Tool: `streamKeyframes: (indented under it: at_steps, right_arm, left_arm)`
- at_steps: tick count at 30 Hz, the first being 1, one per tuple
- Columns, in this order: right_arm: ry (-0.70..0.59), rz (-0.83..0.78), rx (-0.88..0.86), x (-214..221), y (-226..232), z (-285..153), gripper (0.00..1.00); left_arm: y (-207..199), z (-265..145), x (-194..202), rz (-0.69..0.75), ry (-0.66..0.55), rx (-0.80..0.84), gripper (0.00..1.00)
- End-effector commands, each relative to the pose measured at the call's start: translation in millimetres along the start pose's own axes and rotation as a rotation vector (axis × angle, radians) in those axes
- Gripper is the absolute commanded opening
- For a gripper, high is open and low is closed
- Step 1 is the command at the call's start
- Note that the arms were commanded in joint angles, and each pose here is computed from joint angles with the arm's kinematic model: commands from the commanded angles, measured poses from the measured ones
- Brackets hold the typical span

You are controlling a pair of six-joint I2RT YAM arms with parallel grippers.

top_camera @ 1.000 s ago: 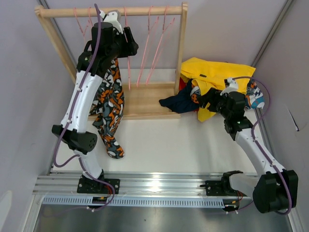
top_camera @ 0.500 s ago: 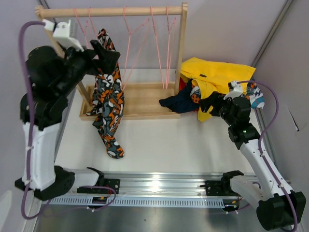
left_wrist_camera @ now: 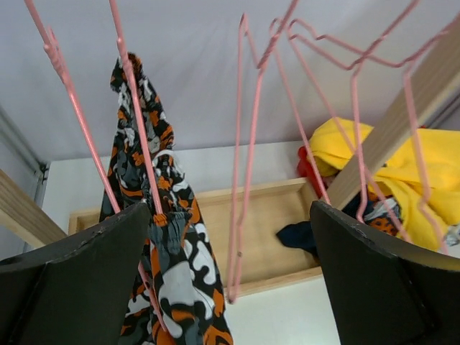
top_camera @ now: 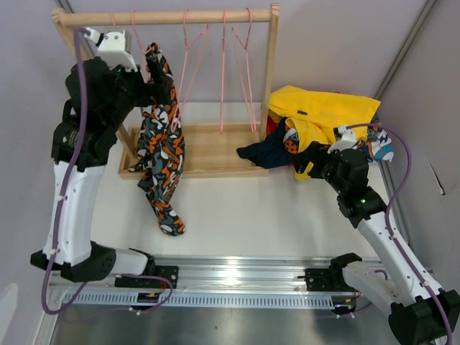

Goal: Remove the shorts from the hanger

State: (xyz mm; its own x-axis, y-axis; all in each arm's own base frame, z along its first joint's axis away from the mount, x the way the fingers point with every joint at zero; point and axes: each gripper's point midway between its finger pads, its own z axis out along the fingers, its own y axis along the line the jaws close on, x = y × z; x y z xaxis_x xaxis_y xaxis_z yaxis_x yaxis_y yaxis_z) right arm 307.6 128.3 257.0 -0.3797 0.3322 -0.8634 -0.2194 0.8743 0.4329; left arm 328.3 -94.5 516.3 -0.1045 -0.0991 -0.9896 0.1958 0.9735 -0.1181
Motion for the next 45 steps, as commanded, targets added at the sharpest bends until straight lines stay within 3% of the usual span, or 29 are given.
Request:
streamKeyframes:
  at_steps: [1,19,27,28,29,34,35,37,38,39,45]
  right_arm:
    - [-0.033,-0.019,0.026,-7.9,-2.4,-6.9,0.80]
    - [0.002,-0.027,0.060,7.3,-14.4,8.3,0.80]
    - [0.024,-0.026,0.067,17.4,-19.3,17.9,0.79]
    - [0.026,-0.028,0.068,17.8,-19.6,18.6,0.79]
    - [0.026,-0.029,0.068,17.9,-19.8,19.7,0.79]
    - [0.030,-0.040,0.071,17.3,-20.4,22.1,0.79]
    - [0.033,-0.046,0.074,17.9,-21.3,22.5,0.79]
    - [0.033,-0.048,0.076,17.1,-21.6,22.7,0.79]
    - [0.033,-0.050,0.079,16.6,-22.7,22.8,0.79]
    - [0.031,-0.050,0.076,15.0,-21.9,22.6,0.79]
    - [0.027,-0.052,0.064,9.7,-18.2,21.3,0.79]
  left_arm:
    - [14.9,6.7,-18.4,0.021,-0.063,-0.059,0.99]
    - [42.7,66.1,5.4,-0.029,0.025,-0.082,0.98]
    - [52.9,85.4,15.4,-0.036,0.059,-0.097,0.86]
    - [53.6,86.8,14.3,-0.037,0.057,-0.097,0.83]
    - [55.7,89.9,16.7,-0.039,0.065,-0.098,0.71]
    - [61.2,104.7,28.7,-0.044,0.109,-0.110,0.39]
    - [62.2,104.4,25.9,-0.045,0.104,-0.112,0.28]
    - [62.8,108.2,31.6,-0.042,0.122,-0.111,0.19]
    - [64.1,108.4,31.8,-0.042,0.123,-0.116,0.06]
    - [64.6,108.2,33.3,-0.040,0.127,-0.118,0.01]
    - [62.3,99.6,26.5,-0.039,0.113,-0.111,0.00]
